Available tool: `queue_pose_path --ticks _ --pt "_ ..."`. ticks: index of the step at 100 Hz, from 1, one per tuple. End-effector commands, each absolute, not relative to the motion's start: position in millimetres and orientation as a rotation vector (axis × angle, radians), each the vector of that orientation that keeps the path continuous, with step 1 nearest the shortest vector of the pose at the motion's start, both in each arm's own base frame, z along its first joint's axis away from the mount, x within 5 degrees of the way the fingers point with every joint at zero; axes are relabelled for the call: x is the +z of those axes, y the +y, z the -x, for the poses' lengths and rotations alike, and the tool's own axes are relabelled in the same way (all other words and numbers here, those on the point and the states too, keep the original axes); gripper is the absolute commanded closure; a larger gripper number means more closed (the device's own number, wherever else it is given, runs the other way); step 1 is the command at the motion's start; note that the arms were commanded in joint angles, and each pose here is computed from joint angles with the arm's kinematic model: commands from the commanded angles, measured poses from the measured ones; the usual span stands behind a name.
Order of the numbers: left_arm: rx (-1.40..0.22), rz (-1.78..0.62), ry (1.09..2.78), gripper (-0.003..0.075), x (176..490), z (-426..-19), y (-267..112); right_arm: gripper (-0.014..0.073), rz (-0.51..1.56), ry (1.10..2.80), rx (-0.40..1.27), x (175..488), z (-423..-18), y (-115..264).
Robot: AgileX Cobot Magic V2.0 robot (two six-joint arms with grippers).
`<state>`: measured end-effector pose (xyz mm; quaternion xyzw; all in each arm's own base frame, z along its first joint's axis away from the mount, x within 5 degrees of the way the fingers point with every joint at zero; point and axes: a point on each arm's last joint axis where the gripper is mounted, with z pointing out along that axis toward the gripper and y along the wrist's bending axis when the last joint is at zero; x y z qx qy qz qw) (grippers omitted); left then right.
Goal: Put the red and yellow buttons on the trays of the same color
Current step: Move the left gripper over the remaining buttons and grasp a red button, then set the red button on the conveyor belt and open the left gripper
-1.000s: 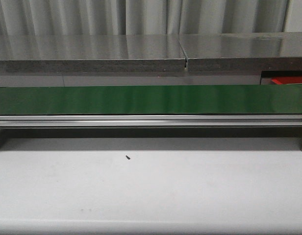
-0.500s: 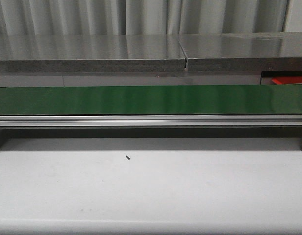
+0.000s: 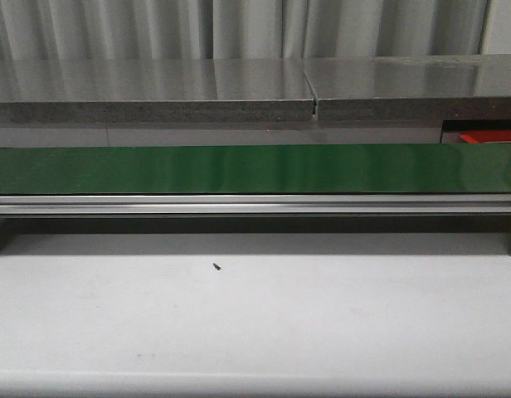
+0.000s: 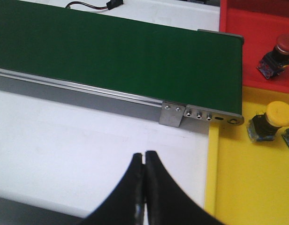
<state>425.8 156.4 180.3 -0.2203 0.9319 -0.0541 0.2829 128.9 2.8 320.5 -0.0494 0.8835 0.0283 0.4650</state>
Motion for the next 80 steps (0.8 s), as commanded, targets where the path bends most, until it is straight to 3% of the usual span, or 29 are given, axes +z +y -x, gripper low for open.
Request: queue_pose_path --ticks 1,14,28,70,80 --pt "-0.112 0.579 2.364 0.0489 218 -429 160 0.0711 0.115 2.083 0.052 334 -131 2" --pt "-0.105 0.572 2.37 0.0606 217 -428 160 0.0711 0.115 2.083 0.052 334 -131 2" --pt "-0.114 0.565 2.376 0.0675 225 -425 158 0.0711 0.115 2.083 0.052 334 -131 2" --pt "-0.208 0.486 2.261 0.0731 328 -384 126 0.0711 0.115 2.083 0.052 334 -131 2" --pt "-0.214 0.423 2.255 0.0731 339 -376 108 0.0711 0.115 2.083 0.052 334 -131 2"
